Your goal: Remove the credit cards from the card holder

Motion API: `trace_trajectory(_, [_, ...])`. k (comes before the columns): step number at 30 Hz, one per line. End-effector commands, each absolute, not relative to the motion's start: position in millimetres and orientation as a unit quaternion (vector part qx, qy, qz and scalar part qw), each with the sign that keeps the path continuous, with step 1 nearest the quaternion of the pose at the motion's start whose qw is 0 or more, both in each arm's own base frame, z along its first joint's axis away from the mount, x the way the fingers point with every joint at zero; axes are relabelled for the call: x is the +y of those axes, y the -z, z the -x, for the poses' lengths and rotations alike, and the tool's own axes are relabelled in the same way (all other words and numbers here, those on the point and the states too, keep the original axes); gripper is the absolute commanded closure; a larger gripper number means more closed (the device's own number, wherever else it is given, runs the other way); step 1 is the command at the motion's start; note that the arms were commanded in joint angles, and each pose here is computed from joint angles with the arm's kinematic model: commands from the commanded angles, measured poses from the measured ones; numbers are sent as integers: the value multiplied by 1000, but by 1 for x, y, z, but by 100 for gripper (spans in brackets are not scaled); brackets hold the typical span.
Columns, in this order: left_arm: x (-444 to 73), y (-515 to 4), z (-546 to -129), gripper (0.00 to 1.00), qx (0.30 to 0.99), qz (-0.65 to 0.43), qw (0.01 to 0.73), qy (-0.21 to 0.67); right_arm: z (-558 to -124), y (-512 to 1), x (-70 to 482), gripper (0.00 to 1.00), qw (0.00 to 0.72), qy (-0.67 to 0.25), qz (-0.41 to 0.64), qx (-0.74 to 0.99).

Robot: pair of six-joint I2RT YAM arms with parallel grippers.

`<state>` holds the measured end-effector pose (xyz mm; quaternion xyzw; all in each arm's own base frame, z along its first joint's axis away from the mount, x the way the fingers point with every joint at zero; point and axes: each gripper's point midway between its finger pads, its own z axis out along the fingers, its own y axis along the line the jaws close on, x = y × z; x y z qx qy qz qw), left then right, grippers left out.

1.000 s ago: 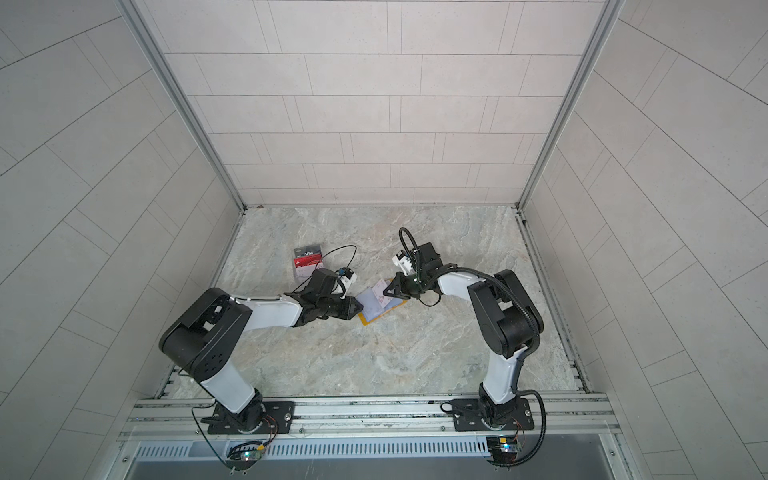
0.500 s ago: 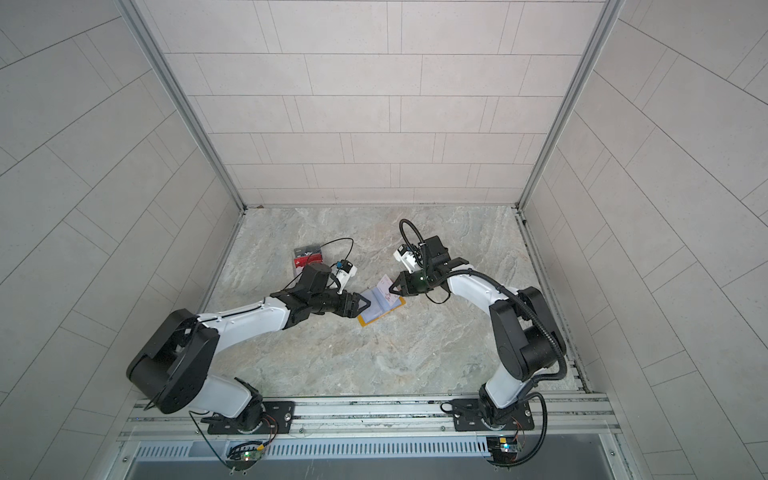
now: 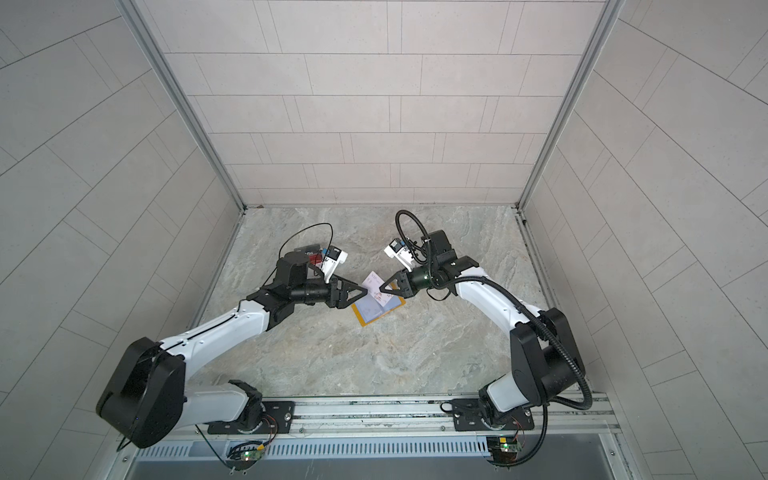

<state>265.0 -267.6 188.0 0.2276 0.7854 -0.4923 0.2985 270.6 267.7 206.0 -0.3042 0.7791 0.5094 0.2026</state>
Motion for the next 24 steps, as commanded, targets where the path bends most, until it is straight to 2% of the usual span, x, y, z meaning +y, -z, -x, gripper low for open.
trace_trajectory(1, [-272, -210, -254, 26, 757, -251, 302, 522, -251, -233, 275, 100, 218, -541, 357, 730])
trace_trajectory(7, [-276, -227, -241, 34, 729, -265, 293, 558, -240, -234, 285, 100, 214, -545, 375, 719])
trace_trajectory(12, [-275, -235, -226, 44, 724, -294, 289, 552, -239, -232, 287, 100, 207, -544, 380, 719])
trace_trajectory(20, [-279, -234, -213, 64, 722, -315, 263, 557, -234, -231, 289, 100, 198, -543, 390, 716])
trace_trajectory(24, [-286, -234, -207, 69, 720, -328, 252, 558, -232, -227, 287, 100, 194, -540, 391, 720])
